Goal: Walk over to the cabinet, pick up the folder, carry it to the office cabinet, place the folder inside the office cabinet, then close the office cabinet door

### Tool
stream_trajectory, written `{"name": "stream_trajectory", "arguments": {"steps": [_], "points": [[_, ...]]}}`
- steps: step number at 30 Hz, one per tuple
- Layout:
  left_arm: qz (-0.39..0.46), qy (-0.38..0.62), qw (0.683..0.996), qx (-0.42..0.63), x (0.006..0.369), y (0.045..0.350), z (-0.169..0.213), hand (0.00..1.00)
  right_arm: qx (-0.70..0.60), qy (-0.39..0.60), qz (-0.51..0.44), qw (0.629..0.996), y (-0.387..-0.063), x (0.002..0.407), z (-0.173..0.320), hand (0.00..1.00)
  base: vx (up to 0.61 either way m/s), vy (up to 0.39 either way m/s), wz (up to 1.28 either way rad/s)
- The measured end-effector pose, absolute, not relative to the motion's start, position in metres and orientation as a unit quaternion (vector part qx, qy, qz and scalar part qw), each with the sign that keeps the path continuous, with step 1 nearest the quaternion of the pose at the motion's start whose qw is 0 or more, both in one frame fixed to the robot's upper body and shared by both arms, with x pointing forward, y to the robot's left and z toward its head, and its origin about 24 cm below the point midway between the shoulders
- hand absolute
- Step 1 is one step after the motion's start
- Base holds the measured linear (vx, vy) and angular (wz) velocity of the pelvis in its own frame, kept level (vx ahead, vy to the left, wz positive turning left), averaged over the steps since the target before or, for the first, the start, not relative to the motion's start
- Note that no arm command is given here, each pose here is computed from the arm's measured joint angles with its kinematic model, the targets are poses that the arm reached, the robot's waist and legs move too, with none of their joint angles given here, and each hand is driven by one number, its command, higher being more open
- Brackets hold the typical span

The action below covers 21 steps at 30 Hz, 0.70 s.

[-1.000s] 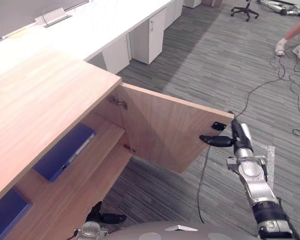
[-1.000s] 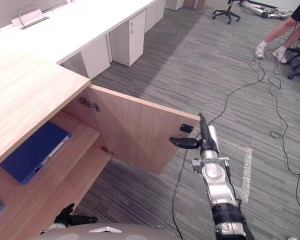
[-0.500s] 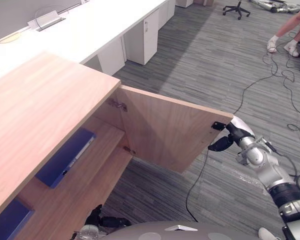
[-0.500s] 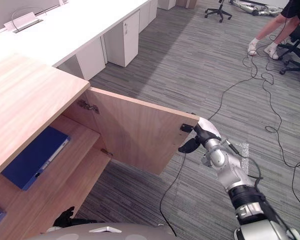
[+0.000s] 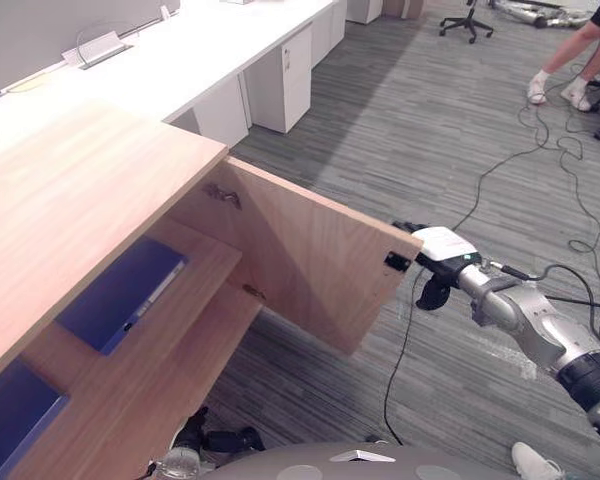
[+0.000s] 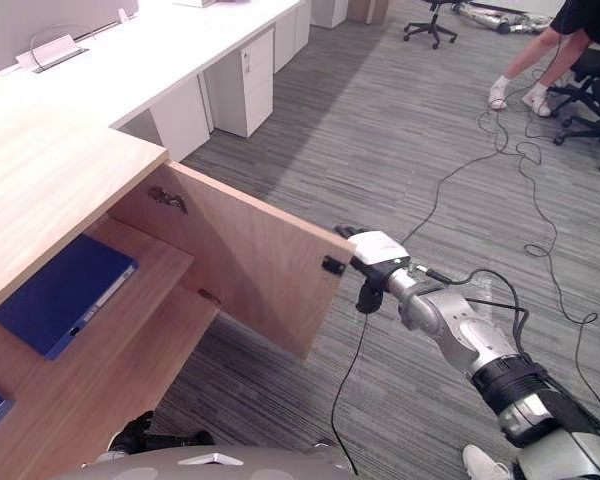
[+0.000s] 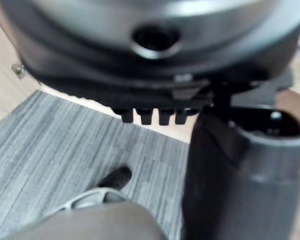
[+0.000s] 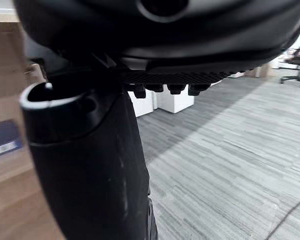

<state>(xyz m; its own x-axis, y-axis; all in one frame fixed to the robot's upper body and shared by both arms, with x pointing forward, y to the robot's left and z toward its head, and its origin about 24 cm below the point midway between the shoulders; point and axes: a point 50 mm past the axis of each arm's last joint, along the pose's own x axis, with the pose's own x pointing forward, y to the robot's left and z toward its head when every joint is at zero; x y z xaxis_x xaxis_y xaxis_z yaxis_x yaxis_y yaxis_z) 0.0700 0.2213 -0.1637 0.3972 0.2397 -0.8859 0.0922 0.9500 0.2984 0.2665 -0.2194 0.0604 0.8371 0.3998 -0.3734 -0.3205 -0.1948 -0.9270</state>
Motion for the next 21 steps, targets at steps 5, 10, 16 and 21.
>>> {"name": "stream_trajectory", "arguments": {"steps": [5, 10, 16, 21], "points": [[0.046, 0.553, 0.818, 0.154, 0.071, 0.224, -0.164, 1.00, -0.702, -0.110, 0.417, 0.567, -0.181, 0.238, 0.060, 1.00, -0.02, -0.075, -0.05], [0.047, 0.550, 0.820, 0.153, 0.074, 0.224, -0.164, 1.00, -0.653, -0.215, 0.498, 0.528, -0.131, 0.222, 0.067, 1.00, 0.02, -0.039, 0.13], [0.061, 0.552, 0.819, 0.143, 0.072, 0.227, -0.164, 1.00, -0.623, -0.315, 0.489, 0.523, -0.096, 0.227, 0.101, 1.00, 0.04, 0.029, 0.18], [0.063, 0.555, 0.817, 0.144, 0.069, 0.230, -0.164, 1.00, -0.595, -0.310, 0.529, 0.519, -0.085, 0.213, 0.084, 1.00, 0.02, 0.029, 0.09]]}}
